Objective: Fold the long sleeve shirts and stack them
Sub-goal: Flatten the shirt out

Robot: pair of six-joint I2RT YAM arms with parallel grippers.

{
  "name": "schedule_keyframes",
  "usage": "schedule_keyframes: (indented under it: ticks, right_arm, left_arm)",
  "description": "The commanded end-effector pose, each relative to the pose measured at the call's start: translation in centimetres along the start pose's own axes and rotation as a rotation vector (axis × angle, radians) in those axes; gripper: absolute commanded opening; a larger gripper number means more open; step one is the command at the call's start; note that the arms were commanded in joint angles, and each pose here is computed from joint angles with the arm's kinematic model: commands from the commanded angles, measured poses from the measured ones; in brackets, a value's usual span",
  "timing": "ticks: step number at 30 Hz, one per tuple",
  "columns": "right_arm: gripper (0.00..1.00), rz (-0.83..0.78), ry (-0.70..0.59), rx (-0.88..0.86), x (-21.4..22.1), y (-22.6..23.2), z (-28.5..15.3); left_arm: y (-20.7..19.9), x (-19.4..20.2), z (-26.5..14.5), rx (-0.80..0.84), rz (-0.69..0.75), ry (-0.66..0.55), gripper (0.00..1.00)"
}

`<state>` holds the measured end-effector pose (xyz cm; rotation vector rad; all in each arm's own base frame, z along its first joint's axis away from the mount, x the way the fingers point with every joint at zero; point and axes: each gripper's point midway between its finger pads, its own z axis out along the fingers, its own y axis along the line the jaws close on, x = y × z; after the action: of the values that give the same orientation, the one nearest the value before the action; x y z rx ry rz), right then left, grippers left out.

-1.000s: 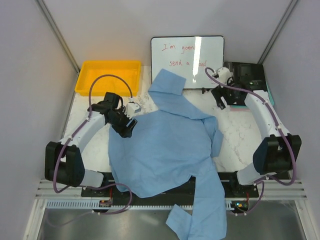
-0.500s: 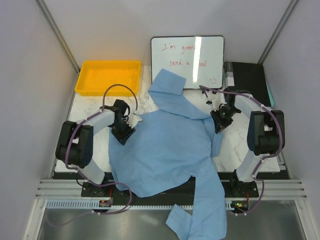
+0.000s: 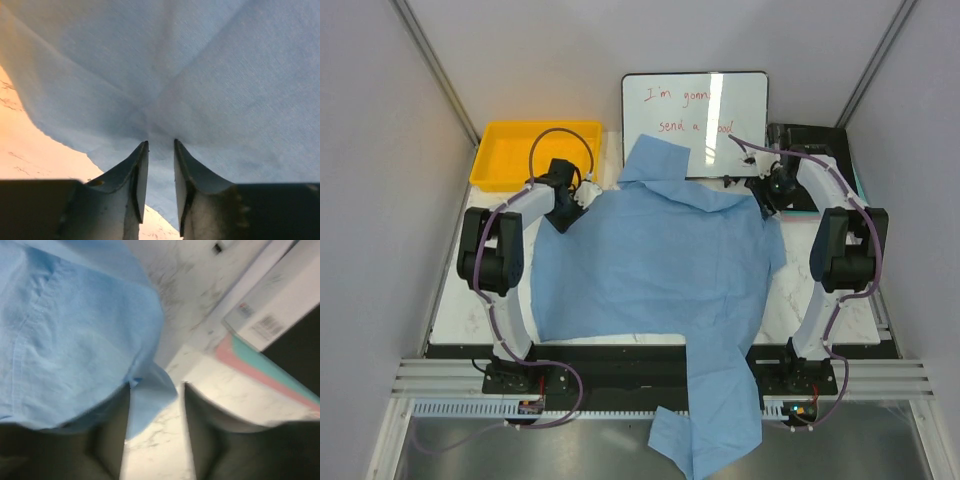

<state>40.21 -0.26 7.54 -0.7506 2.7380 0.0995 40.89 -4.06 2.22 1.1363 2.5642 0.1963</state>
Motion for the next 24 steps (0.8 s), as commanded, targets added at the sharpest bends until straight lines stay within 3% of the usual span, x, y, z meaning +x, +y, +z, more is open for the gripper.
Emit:
schedule_keyframes:
  ticks: [1, 2, 6, 10, 14, 18, 21, 24]
  right_arm:
    - [0.81, -0.037, -0.013, 0.058, -0.7, -1.3, -3.7]
    - [0.90, -0.003, 0.005, 0.040, 1.0, -1.3, -3.9]
    - [0.91, 0.116, -0.007, -0.101, 4.7, 0.3, -5.5]
    - [0.83, 0.191, 0.044, -0.241, 7.6, 3.3, -3.6]
    - [0.74, 0.209, 0.052, -0.258, 8.2, 4.5, -2.2]
    - [0.70, 0.223, 0.057, -0.200, 8.3, 4.1, -0.7]
    - [0.61, 0.233, 0.107, -0.147, 9.6, 3.3, 1.3]
    - [0.43, 0.225, 0.170, -0.106, 11.5, 2.8, 2.8]
  left_arm:
    - [1.4, -2.6, -2.8, -0.030, 0.043, -0.121, 0.48]
    - [0.1, -3.5, -5.3, 0.015, 0.057, -0.203, 0.55]
    - [-4.8, -2.9, -11.0, 0.141, 0.123, -0.327, 0.74]
    - [-11.1, -0.9, -12.8, 0.275, 0.242, -0.372, 0.74]
    - [-16.1, -0.8, -12.6, 0.351, 0.338, -0.366, 0.70]
    - [-16.9, -1.2, -11.3, 0.376, 0.330, -0.363, 0.67]
    - [-16.0, -0.9, -9.3, 0.319, 0.322, -0.320, 0.66]
    - [-15.2, 1.4, -6.4, 0.261, 0.365, -0.212, 0.61]
